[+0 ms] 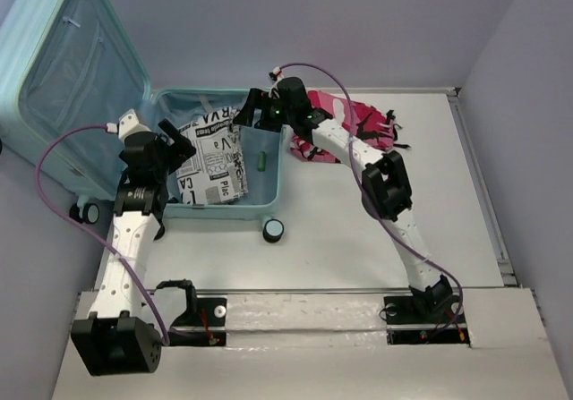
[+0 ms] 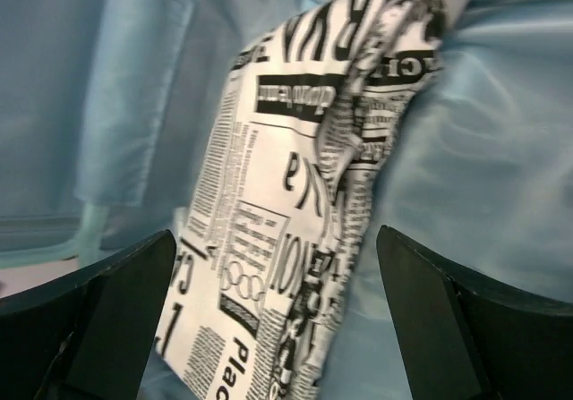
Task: Pack the luggage
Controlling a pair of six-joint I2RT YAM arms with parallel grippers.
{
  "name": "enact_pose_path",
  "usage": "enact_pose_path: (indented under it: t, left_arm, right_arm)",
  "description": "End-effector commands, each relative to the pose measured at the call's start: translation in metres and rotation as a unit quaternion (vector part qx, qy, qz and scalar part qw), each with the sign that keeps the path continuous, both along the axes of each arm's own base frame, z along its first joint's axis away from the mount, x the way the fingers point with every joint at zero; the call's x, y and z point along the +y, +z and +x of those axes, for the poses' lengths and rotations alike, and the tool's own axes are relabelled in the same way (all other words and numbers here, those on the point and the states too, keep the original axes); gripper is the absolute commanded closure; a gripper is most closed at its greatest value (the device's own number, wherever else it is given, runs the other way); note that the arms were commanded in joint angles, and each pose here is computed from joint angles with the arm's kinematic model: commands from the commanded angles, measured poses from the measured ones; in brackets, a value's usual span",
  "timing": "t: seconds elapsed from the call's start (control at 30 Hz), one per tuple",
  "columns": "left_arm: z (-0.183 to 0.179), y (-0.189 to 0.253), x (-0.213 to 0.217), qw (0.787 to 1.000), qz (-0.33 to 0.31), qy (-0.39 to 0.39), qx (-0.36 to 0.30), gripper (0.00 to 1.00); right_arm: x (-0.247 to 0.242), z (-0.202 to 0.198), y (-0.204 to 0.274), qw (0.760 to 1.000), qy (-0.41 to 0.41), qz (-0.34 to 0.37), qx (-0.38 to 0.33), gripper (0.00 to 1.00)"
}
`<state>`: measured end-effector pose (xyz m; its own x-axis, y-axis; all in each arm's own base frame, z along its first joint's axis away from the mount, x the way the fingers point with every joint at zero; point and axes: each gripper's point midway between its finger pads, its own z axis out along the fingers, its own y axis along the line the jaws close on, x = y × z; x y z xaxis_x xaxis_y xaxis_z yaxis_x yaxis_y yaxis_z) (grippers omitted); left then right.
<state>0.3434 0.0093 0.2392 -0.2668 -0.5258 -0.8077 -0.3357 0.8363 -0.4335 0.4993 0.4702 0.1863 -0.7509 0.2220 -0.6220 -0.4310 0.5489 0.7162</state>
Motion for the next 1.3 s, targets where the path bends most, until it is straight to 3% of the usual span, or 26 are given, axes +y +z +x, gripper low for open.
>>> enact_pose_path:
  t: [0.0, 0.13, 0.33, 0.47, 0.5, 0.73, 0.83, 1.07, 1.13, 1.17, 1.23, 1.27]
  left_arm:
    - [-0.006, 0.067, 0.011, 0.996, 0.028, 0.020, -0.077, 0.01]
    - [-0.008, 0.085, -0.003, 0.994, 0.012, -0.015, -0.104, 0.01]
    - [-0.019, 0.095, -0.052, 0.984, -0.002, -0.121, -0.134, 0.01]
    - [-0.037, 0.096, -0.073, 0.974, 0.019, -0.177, -0.139, 0.01]
    - [-0.045, 0.095, -0.079, 0.969, 0.030, -0.198, -0.143, 0.01]
    - [-0.077, 0.089, -0.102, 0.948, 0.026, -0.264, -0.174, 0.01]
    - [-0.087, 0.099, -0.102, 0.943, 0.032, -0.264, -0.200, 0.01]
    - [-0.077, 0.079, -0.117, 0.941, 0.032, -0.290, -0.171, 0.01]
    - [-0.076, 0.081, -0.119, 0.940, 0.030, -0.293, -0.173, 0.01]
    - [-0.077, 0.082, -0.120, 0.939, 0.030, -0.295, -0.174, 0.01]
    - [-0.077, 0.084, -0.124, 0.937, 0.025, -0.304, -0.173, 0.01]
    - [-0.077, 0.084, -0.124, 0.937, 0.024, -0.304, -0.172, 0.01]
  right_arm:
    - [-0.028, -0.003, 0.061, 0.996, -0.010, -0.039, -0.084, 0.00]
    - [-0.048, -0.011, 0.073, 0.991, -0.028, -0.065, -0.109, 0.04]
    - [-0.113, -0.013, 0.113, 0.976, -0.097, -0.101, -0.167, 0.22]
    - [-0.175, 0.006, 0.075, 0.964, -0.153, -0.162, -0.143, 0.43]
    - [-0.192, 0.012, 0.056, 0.962, -0.164, -0.182, -0.126, 0.44]
    - [-0.211, 0.042, -0.007, 0.935, -0.196, -0.280, -0.099, 0.44]
    - [-0.201, 0.050, -0.039, 0.939, -0.179, -0.284, -0.076, 0.44]
    - [-0.169, 0.043, -0.110, 0.943, -0.118, -0.308, -0.034, 0.46]
    - [-0.174, 0.038, -0.128, 0.939, -0.121, -0.323, -0.017, 0.55]
    - [-0.180, 0.036, -0.134, 0.934, -0.129, -0.332, -0.011, 0.66]
    - [-0.197, 0.022, -0.151, 0.923, -0.144, -0.357, 0.011, 0.78]
    - [-0.203, 0.016, -0.155, 0.920, -0.148, -0.363, 0.018, 0.78]
